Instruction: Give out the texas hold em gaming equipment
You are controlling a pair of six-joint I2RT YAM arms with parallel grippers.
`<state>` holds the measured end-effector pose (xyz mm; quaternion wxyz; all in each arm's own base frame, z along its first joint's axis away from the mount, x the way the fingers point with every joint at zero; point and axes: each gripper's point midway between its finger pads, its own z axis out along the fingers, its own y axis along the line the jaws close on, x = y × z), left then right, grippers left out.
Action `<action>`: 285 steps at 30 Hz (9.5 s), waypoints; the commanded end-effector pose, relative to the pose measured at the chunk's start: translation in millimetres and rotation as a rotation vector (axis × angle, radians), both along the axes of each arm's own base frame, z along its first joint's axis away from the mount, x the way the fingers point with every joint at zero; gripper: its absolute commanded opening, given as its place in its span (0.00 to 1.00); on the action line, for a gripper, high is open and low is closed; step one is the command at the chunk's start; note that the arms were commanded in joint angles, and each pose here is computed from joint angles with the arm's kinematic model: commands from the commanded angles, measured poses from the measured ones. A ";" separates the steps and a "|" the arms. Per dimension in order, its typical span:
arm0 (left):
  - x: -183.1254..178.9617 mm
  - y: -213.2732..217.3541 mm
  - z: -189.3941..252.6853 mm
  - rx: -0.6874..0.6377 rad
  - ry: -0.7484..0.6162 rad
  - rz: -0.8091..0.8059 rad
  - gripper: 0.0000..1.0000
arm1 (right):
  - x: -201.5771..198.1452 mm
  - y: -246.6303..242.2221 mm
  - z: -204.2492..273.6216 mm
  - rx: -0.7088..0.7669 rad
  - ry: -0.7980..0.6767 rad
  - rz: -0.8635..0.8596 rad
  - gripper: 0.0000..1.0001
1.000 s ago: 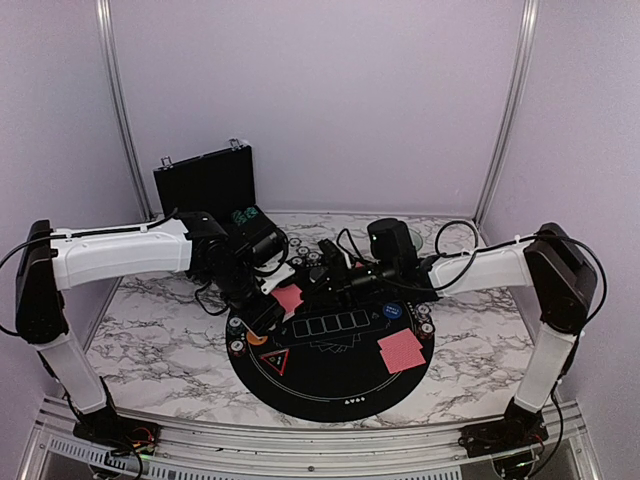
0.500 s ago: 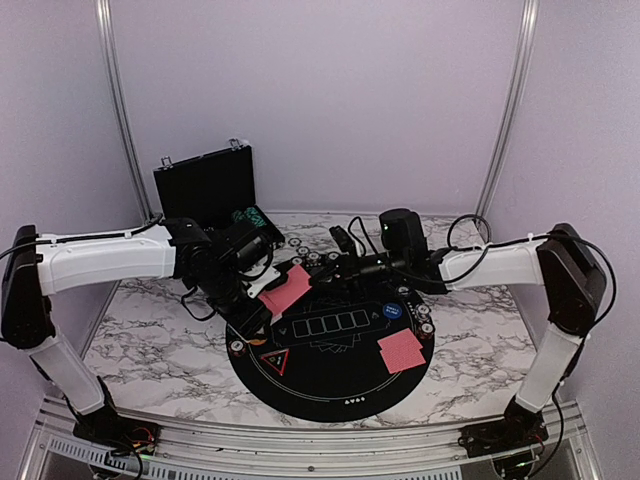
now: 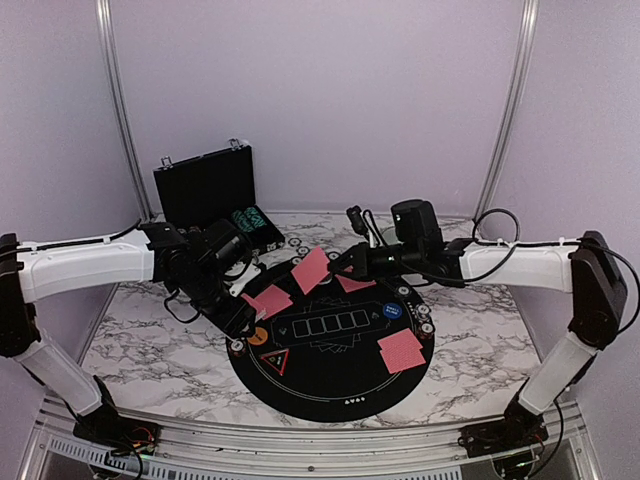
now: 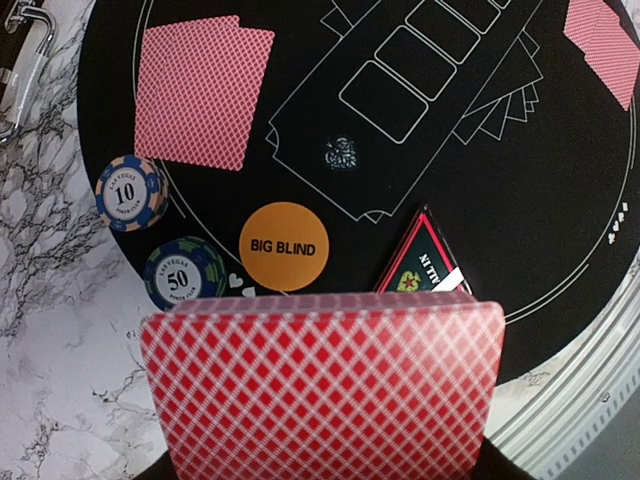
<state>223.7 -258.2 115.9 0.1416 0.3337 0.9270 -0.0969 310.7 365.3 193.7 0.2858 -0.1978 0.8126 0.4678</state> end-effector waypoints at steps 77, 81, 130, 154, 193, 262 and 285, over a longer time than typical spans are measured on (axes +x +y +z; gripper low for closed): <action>15.7 -2.3 11.3 -0.053 -0.007 0.007 0.50 | -28.0 -4.5 -141.4 -0.566 -0.039 -0.100 0.27; 16.4 -1.7 12.9 -0.052 -0.014 0.007 0.50 | -26.2 1.8 -155.0 -0.575 -0.008 -0.095 0.25; 14.7 0.8 15.3 -0.051 -0.020 0.003 0.50 | -39.1 56.5 -180.5 -0.644 -0.012 0.021 0.08; 11.5 -10.3 15.5 -0.044 0.010 -0.020 0.50 | -21.0 43.8 -75.0 -0.303 0.036 0.000 0.30; -0.7 -63.7 22.1 0.001 -0.021 -0.189 0.50 | -59.1 71.8 -20.0 0.252 0.394 0.292 0.67; -2.2 -58.5 28.1 -0.003 -0.049 -0.181 0.50 | -51.3 66.9 -39.8 0.182 0.403 0.237 0.57; -0.9 -55.4 22.6 0.014 -0.051 -0.178 0.50 | -55.3 57.7 -16.4 0.214 0.392 0.233 0.38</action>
